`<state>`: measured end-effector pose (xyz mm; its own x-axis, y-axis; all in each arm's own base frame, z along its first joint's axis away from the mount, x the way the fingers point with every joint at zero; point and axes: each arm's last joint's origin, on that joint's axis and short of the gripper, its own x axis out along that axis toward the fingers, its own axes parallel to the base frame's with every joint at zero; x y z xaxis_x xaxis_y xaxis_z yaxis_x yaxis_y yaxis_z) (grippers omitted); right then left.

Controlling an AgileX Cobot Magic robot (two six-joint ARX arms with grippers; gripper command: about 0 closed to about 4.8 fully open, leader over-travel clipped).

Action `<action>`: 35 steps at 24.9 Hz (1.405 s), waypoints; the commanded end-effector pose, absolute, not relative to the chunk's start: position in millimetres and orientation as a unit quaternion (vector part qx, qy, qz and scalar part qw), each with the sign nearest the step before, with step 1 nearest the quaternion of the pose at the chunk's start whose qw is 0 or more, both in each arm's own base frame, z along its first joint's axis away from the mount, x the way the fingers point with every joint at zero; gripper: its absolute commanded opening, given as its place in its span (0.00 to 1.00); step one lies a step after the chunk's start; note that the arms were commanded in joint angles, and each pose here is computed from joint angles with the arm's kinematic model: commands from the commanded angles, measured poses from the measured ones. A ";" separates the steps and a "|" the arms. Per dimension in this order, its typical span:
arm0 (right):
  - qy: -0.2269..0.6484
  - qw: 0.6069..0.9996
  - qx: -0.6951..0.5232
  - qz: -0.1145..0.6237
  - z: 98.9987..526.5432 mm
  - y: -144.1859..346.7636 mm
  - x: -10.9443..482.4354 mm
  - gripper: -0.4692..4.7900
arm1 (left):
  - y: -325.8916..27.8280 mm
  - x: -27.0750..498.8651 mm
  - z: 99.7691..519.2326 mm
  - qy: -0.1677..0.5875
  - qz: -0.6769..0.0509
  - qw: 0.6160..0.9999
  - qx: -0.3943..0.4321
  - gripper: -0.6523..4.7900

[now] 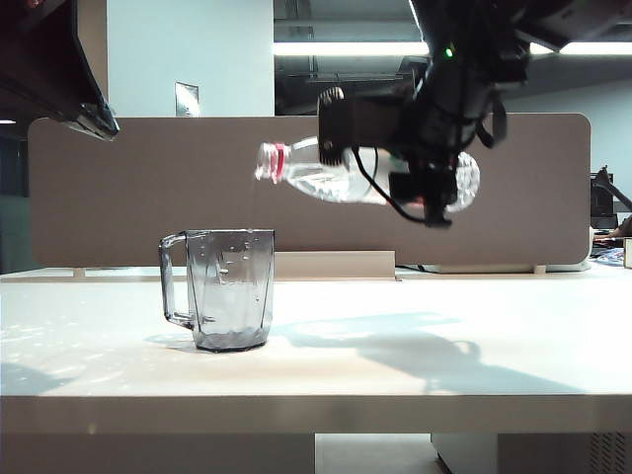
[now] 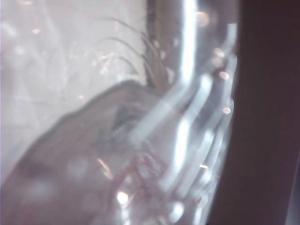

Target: Pick up the mineral water bottle on the table and pour water into the mug until it's half full.

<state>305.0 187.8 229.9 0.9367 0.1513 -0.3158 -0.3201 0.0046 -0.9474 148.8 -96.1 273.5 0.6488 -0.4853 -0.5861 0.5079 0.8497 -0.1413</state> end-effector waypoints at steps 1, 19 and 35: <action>0.044 0.714 -0.682 0.150 241.1 191.6 310.1 0.53 | -96.1 149.1 276.1 0.311 -0.275 0.910 0.014 0.12; 0.038 0.644 -0.751 0.143 239.7 193.1 313.6 0.53 | -96.1 149.1 276.1 0.311 -0.275 0.910 0.014 0.12; 0.014 0.650 -0.751 0.113 264.3 197.4 320.8 0.53 | -96.1 149.1 276.1 0.311 -0.275 0.910 0.014 0.12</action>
